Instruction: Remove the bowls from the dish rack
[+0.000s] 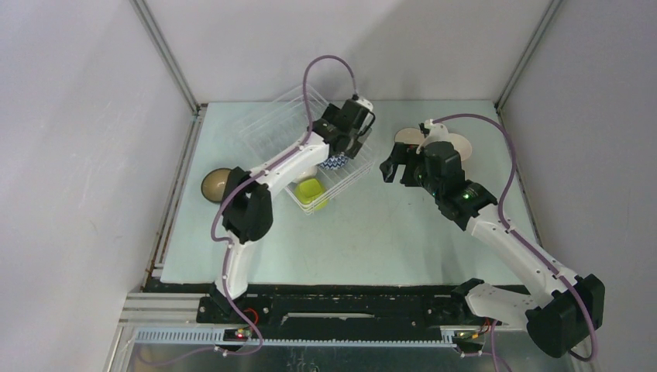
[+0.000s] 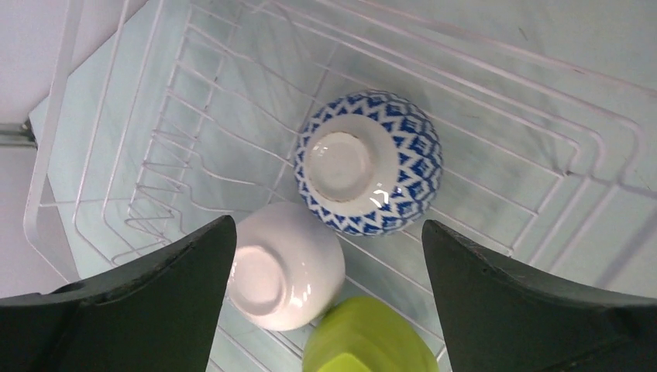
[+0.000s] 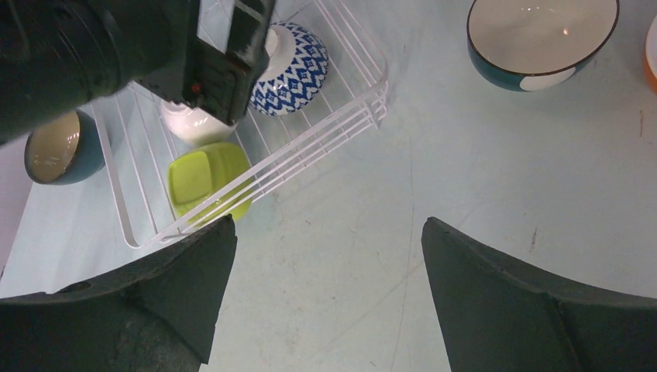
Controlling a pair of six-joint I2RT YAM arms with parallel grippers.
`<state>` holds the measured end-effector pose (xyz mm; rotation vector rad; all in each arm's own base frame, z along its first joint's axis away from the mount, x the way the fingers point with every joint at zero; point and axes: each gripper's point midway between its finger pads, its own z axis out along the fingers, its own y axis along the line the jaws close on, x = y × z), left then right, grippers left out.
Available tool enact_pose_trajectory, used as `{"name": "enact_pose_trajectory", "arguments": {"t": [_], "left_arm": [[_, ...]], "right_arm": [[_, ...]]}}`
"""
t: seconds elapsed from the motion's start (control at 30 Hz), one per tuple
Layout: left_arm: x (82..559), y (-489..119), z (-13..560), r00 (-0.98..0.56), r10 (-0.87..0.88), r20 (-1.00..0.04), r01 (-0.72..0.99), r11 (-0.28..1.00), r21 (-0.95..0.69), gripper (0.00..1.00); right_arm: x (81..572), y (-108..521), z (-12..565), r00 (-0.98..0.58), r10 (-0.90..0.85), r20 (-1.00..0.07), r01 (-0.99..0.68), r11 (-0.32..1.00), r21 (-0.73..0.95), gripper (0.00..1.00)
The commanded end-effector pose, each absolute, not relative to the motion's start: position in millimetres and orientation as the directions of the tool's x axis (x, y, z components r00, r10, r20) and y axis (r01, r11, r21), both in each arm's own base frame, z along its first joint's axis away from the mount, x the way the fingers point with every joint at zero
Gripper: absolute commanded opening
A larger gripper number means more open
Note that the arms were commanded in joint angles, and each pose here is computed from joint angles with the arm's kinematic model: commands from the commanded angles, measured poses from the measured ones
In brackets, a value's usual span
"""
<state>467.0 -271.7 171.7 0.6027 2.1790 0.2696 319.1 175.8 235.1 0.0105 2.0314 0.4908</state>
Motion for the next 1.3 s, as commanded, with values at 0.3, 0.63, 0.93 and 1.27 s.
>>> {"name": "enact_pose_trajectory", "arguments": {"t": [0.3,0.63,0.93,1.27], "left_arm": [[452.8,-297.1,141.1,-0.503,0.663,-0.554,0.527,0.744,0.412,1.00],[457.2,-299.3,116.9,-0.524,0.686,-0.505,0.548,0.725,0.417,0.94],[466.8,-296.7,100.7,-0.526,0.706,-0.473,0.556,0.707,0.437,0.86],[483.7,-281.4,95.4,-0.546,0.702,-0.458,0.513,0.712,0.479,0.86]], "right_arm": [[314.7,173.6,258.4,-0.435,0.234,-0.870,-0.221,0.909,0.355,0.97],[313.6,172.3,259.1,-0.433,0.234,-0.870,-0.218,0.910,0.353,0.97],[312.6,172.9,258.8,-0.429,0.240,-0.871,-0.224,0.906,0.359,0.97],[314.6,174.0,255.1,-0.435,0.234,-0.869,-0.222,0.908,0.356,0.97]]}}
